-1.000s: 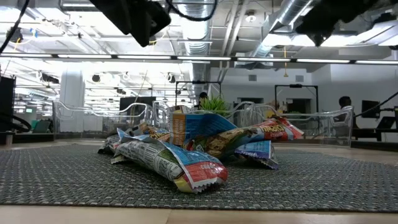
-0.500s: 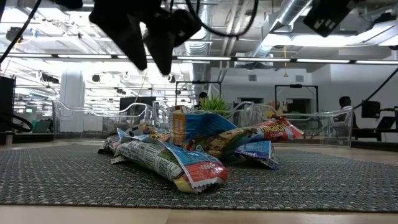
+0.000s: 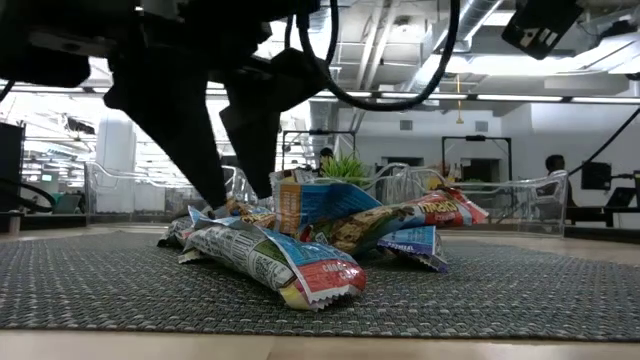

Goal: Pick and place Granola Bars by type
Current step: Put the red granola bar into the top left transparent bin

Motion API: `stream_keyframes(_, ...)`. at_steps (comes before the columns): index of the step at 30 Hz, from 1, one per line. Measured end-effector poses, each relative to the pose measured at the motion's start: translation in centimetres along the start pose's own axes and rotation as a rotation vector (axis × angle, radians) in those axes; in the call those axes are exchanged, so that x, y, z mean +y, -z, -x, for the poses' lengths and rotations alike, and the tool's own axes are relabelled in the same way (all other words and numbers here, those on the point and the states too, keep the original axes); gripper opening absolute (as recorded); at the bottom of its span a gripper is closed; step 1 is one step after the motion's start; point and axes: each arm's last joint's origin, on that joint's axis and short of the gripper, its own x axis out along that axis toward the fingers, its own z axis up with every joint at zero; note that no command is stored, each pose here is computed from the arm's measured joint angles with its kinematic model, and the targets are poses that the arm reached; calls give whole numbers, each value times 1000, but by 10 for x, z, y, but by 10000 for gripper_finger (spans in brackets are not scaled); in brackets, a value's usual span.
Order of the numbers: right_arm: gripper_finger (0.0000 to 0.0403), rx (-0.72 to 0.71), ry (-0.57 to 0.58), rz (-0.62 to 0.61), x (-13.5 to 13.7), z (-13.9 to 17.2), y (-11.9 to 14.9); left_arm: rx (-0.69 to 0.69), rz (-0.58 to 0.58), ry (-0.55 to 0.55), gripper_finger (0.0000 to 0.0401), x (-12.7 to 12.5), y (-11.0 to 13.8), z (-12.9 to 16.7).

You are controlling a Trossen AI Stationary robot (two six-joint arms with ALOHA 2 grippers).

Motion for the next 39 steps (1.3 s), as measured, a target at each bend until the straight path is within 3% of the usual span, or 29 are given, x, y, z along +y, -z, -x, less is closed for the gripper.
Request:
stream_keyframes(7,113,4,4,-2,-1,0,0,6,-40,106,157,-10,0,-13)
stream_keyframes(18,113,-3,32,-6,-3,0,0,35,-66,4,154,-10,2,-30)
stream_keyframes(26,113,-6,35,-32,-3,0,0,36,-13,9,85,-10,2,-31)
stream_keyframes(29,113,-21,36,-31,-2,0,-1,33,49,11,47,-10,2,-30)
stream_keyframes(33,113,-79,13,-25,0,0,-7,15,232,15,17,-1,-1,-22)
stream_keyframes(36,113,-110,2,-10,1,0,-10,-36,395,-6,15,17,-2,-8)
stream_keyframes(39,113,-126,14,-8,0,0,-11,-91,501,-97,26,39,0,16)
